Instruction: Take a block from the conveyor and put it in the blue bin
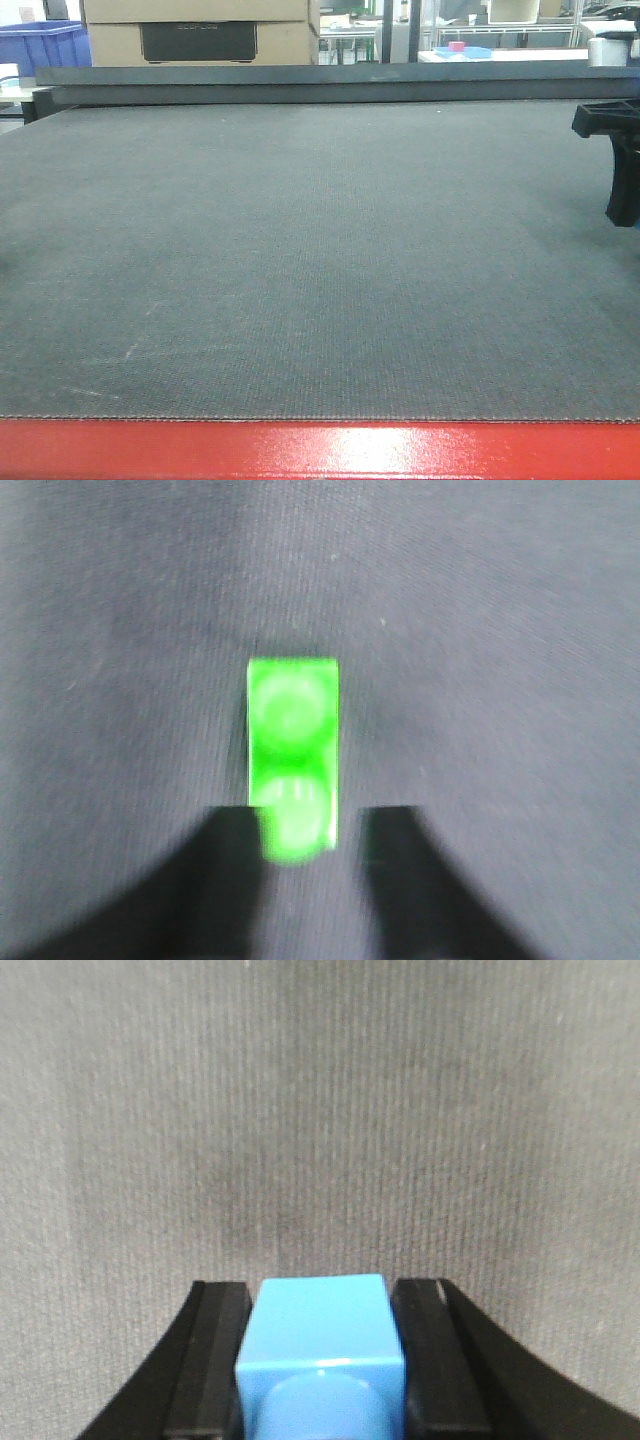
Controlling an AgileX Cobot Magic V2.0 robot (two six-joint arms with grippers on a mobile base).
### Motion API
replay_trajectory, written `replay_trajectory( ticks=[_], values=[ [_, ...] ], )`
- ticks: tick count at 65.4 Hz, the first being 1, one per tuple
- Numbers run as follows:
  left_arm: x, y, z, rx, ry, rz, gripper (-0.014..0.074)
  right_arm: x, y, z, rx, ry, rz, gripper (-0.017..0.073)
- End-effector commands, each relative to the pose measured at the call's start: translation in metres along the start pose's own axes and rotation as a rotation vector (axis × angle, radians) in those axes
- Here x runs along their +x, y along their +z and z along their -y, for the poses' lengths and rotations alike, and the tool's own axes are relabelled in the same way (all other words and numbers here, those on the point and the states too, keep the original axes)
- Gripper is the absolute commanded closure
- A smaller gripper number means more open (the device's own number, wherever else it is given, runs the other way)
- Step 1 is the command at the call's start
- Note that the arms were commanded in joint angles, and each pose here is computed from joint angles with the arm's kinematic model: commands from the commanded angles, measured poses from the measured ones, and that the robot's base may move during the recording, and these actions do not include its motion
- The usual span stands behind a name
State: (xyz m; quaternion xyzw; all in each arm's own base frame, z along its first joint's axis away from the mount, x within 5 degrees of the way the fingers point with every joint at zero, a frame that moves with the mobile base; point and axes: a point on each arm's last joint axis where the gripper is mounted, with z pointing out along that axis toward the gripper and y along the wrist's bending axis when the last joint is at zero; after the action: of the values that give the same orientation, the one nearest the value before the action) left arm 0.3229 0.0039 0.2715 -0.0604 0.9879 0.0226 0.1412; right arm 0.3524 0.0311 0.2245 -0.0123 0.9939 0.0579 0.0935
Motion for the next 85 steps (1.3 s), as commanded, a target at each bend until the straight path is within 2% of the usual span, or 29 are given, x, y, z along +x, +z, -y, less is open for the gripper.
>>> replay_trajectory(
  ticks=[1, 7, 19, 24, 30, 44, 49, 52, 57, 60, 66, 75, 85],
  values=[
    [-0.007, 0.013, 0.001, -0.004, -0.005, -0.006, 0.0233, 0.0, -0.008, 0.002, 0.002, 0.003, 0.014, 0.072],
    [-0.008, 0.03, 0.003, -0.006, -0.015, -0.051, 0.0185, 0.0, -0.008, 0.002, 0.002, 0.003, 0.009, 0.072],
    [-0.011, 0.061, 0.005, -0.013, -0.027, -0.108, 0.0184, 0.001, -0.008, 0.002, 0.002, 0.003, -0.004, 0.072],
    [-0.012, 0.069, 0.006, -0.012, -0.027, -0.118, 0.0213, 0.003, -0.009, 0.002, 0.002, 0.003, -0.012, 0.072],
    [-0.012, 0.071, 0.006, -0.013, -0.026, -0.123, 0.032, 0.004, -0.013, 0.001, 0.001, 0.002, -0.014, 0.072],
    [-0.013, 0.068, 0.006, -0.012, -0.024, -0.111, 0.0709, 0.007, -0.04, -0.003, -0.017, 0.004, 0.113, 0.072],
    [-0.013, 0.059, 0.006, -0.009, -0.015, -0.088, 0.0704, 0.011, -0.049, -0.004, -0.027, 0.011, 0.201, 0.072],
    [-0.013, 0.052, 0.005, -0.006, -0.007, -0.069, 0.0704, 0.014, -0.052, -0.004, -0.026, 0.012, 0.241, 0.072],
    [-0.011, 0.036, 0.005, 0.005, 0.037, -0.02, 0.0704, 0.024, -0.059, -0.003, -0.015, 0.006, 0.293, 0.072],
    [-0.008, 0.024, 0.004, 0.02, 0.068, 0.031, 0.0704, 0.032, -0.066, -0.003, -0.011, 0.003, 0.33, 0.072],
    [0.001, 0.005, 0.003, 0.037, 0.096, 0.124, 0.0704, 0.048, -0.072, -0.002, -0.009, 0.004, 0.414, 0.072],
    [0.023, -0.014, 0.001, 0.065, 0.124, 0.286, 0.0704, 0.078, -0.079, 0.0, -0.003, 0.007, 0.573, 0.072],
    [0.061, -0.029, -0.004, 0.081, 0.119, 0.466, 0.0704, 0.116, -0.082, 0.003, 0.0, 0.008, 0.68, 0.072]
  ],
)
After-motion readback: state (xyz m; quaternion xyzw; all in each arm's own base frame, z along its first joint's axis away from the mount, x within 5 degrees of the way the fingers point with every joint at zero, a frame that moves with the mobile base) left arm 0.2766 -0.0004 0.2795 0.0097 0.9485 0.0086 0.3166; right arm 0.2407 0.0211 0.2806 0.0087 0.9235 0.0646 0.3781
